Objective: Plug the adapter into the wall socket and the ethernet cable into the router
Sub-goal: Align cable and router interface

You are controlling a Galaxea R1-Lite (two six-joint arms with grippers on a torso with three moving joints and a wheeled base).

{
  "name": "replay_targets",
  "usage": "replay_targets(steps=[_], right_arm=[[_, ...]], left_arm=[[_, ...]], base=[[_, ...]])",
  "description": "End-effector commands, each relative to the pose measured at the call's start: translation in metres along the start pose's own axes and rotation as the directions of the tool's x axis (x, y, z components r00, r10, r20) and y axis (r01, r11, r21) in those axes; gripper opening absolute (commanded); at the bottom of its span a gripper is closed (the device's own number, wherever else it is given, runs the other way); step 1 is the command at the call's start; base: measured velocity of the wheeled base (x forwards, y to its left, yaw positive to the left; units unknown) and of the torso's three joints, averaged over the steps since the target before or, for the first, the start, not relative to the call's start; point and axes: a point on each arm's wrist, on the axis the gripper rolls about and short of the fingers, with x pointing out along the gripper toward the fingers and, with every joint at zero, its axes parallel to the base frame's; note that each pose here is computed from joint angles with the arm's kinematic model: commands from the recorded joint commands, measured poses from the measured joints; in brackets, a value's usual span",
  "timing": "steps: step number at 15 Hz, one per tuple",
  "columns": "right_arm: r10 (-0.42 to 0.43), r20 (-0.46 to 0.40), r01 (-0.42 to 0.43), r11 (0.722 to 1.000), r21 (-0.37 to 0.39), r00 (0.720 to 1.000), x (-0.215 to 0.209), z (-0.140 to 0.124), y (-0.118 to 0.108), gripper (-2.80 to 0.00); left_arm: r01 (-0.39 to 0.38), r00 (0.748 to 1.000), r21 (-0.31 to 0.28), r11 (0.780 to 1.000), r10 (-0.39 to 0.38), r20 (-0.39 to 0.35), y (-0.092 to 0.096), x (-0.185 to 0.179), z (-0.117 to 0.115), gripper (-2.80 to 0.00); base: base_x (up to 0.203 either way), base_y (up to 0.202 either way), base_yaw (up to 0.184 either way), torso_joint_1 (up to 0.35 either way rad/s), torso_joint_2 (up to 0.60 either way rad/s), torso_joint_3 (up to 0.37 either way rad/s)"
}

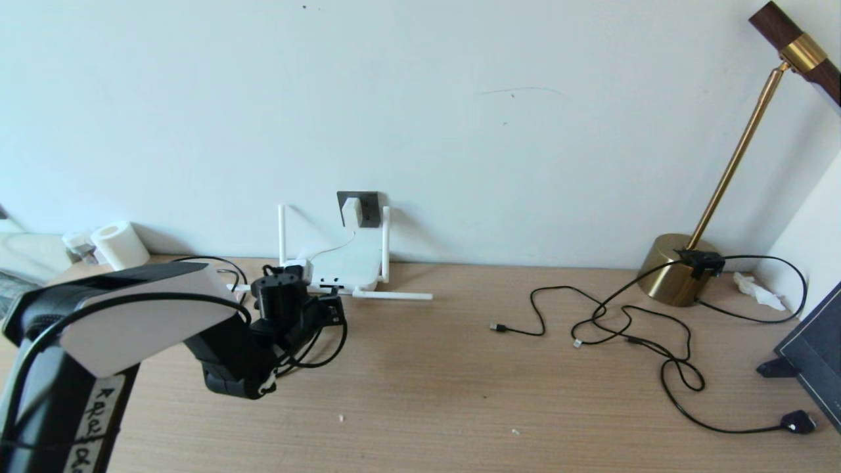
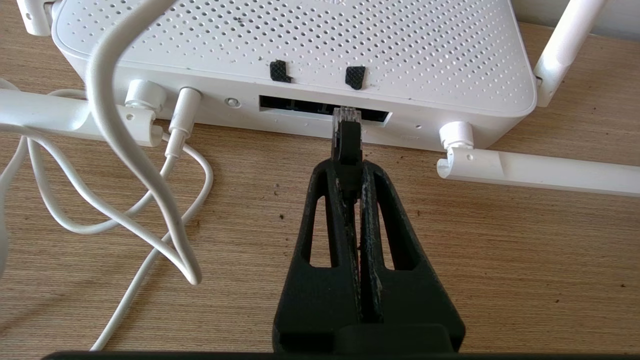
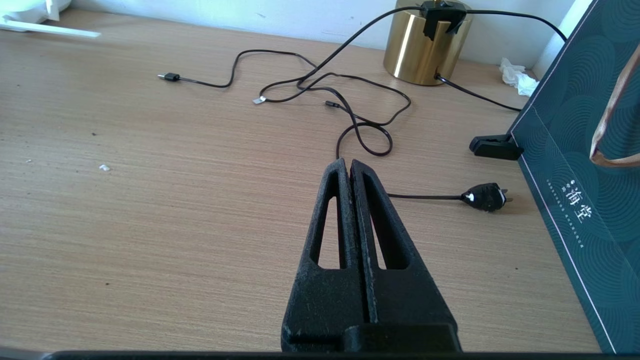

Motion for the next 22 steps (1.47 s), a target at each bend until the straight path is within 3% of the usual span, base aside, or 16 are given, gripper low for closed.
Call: replay_targets(steps=[1, 22], right_arm=[[0.001, 0.0, -0.001, 1.0, -0.001, 1.0, 0.0, -0.0001, 0.0, -2.8], [0.001, 0.002, -0.001, 1.0, 0.0, 1.0, -0.0001, 0.0002, 0.0, -2.8]], left_arm=[[-0.001, 1.0, -0.001, 1.0, 0.001, 0.0, 0.0002, 0.0001, -0.0014, -2.8], [-0.002, 1.0, -0.001, 1.0, 0.002, 0.001, 0.0003, -0.0007, -0.0014, -2.8]], base=[[0.0, 0.0, 0.0, 0.0, 0.0, 0.0], [0.0, 0.0, 0.0, 0.0, 0.0, 0.0]])
